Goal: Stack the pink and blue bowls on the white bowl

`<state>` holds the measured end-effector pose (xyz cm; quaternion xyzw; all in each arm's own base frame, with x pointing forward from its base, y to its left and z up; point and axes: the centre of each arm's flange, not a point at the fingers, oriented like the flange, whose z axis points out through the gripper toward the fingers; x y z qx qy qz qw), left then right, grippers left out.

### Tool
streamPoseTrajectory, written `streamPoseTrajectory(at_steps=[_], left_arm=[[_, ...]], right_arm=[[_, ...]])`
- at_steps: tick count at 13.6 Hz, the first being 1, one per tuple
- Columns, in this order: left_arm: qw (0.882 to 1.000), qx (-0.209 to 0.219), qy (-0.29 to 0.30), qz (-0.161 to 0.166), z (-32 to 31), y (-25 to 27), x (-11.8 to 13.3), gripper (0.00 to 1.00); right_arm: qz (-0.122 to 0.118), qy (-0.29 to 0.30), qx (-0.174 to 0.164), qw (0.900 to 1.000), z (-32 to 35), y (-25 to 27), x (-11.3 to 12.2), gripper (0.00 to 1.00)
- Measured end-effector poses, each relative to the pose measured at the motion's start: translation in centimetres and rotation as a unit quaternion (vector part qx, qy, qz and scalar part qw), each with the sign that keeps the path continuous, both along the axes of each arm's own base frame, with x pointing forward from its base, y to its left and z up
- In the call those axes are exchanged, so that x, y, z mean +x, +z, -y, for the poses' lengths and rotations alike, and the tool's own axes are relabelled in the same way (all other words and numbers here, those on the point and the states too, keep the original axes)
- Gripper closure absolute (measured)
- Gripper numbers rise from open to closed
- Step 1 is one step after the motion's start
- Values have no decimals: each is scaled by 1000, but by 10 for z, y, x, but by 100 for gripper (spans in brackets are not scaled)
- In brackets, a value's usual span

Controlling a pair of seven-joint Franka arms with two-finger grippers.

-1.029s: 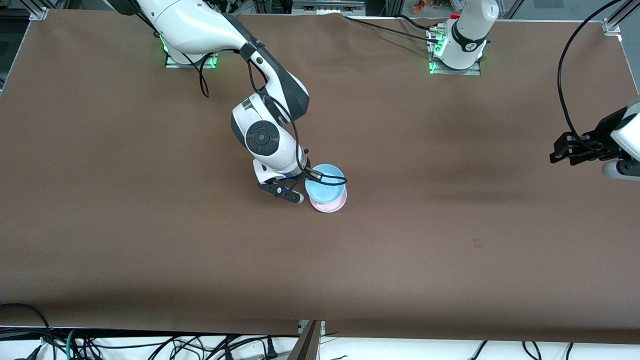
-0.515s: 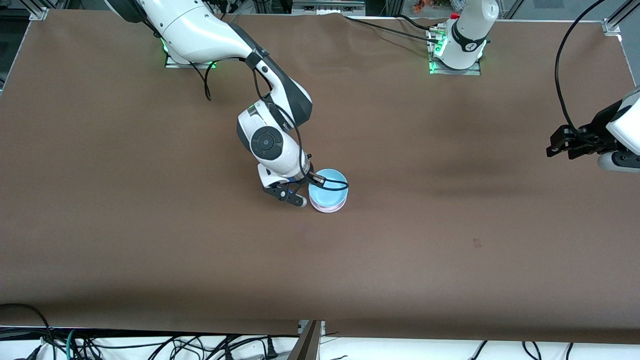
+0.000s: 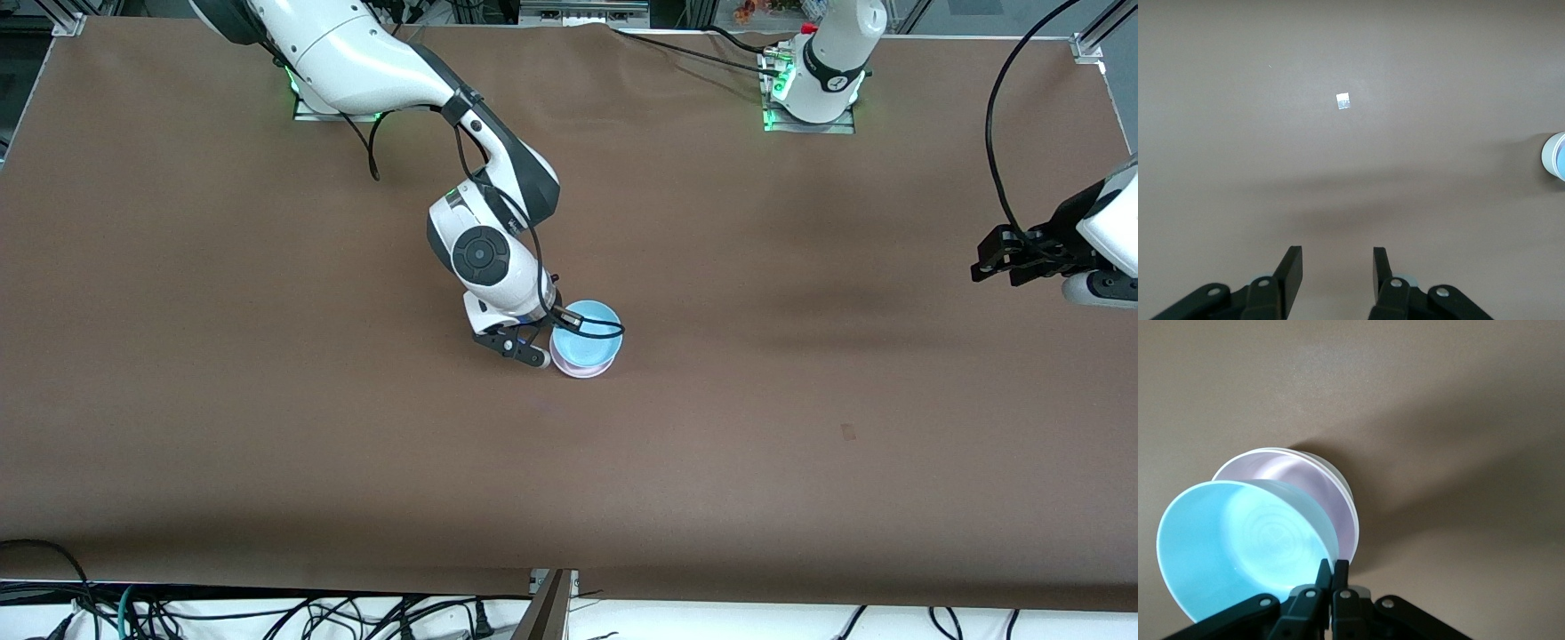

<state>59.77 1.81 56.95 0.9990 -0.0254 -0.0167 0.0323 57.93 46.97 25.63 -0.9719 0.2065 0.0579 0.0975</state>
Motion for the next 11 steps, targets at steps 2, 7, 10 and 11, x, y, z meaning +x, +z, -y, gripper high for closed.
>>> streamPoseTrajectory(at_steps=[2,7,10,11], left_arm=[[1000,0,0,0,0,0,0,48],[1000,0,-1,0,0,0,0,48],[1000,0,-1,1,0,1,-1,48],[1000,0,-1,2,0,2,-1,48]], right_arm=[[2,-2,-3,1000,3,-1,3,98],[3,-2,-7,1000,6,-3,4,98],[2,-2,-8,1000,6,-5,4,98],[2,-2,-8,1000,6,-6,4,98]])
